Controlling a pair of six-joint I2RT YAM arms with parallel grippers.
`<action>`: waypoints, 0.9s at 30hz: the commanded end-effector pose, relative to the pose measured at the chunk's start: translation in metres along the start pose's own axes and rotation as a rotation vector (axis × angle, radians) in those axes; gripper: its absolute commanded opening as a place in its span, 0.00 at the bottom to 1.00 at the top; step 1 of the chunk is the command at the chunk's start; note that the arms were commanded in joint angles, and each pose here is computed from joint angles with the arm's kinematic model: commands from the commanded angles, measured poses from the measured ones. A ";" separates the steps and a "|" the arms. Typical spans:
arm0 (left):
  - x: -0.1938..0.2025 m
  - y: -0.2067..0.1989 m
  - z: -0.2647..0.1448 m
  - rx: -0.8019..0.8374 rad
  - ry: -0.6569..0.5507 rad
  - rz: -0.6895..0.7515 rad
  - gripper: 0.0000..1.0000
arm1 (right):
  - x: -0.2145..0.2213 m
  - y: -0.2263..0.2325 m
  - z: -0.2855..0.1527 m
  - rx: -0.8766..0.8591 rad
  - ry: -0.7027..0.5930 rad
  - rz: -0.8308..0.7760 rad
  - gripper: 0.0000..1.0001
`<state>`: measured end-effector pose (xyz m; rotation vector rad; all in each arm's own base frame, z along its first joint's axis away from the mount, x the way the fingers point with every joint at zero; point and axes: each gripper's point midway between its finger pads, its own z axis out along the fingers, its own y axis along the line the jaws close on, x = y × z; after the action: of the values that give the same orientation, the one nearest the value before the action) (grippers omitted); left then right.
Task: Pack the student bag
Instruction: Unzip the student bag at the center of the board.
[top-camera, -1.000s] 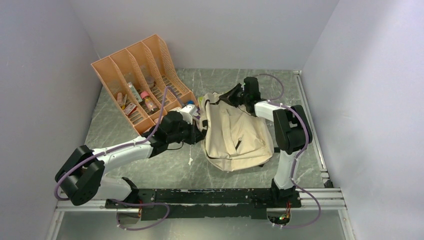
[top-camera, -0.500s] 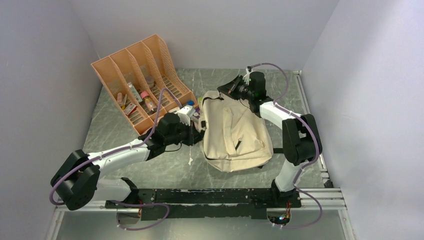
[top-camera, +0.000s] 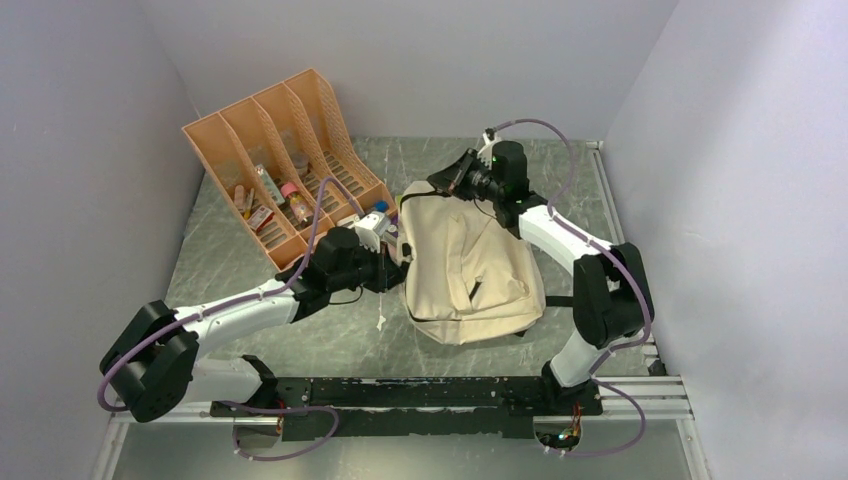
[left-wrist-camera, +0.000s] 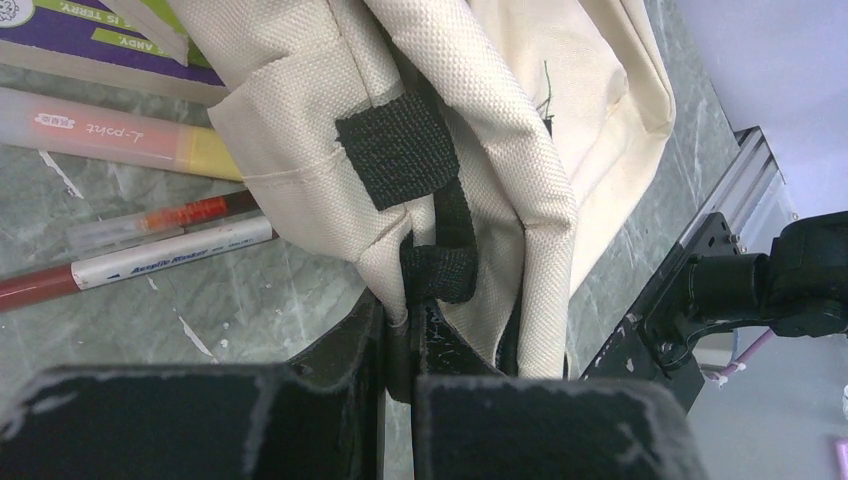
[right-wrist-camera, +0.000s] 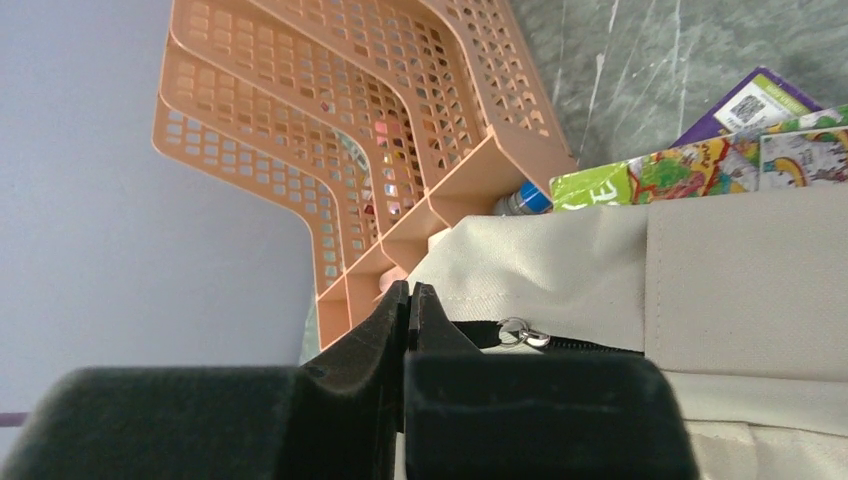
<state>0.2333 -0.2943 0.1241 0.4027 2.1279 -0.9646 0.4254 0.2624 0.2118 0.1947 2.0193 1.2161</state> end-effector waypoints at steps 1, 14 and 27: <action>-0.003 -0.015 -0.001 0.066 -0.006 0.028 0.05 | -0.007 0.054 -0.009 -0.097 -0.028 -0.084 0.00; -0.009 -0.021 0.003 0.092 -0.013 0.049 0.05 | 0.012 0.101 -0.008 -0.180 0.015 -0.136 0.00; -0.002 -0.018 -0.036 0.047 -0.006 0.062 0.05 | -0.033 0.058 -0.031 -0.049 -0.110 -0.131 0.00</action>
<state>0.2201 -0.2907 0.1354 0.4815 2.1061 -0.9880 0.4112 0.2813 0.2400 0.0930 2.0028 1.1509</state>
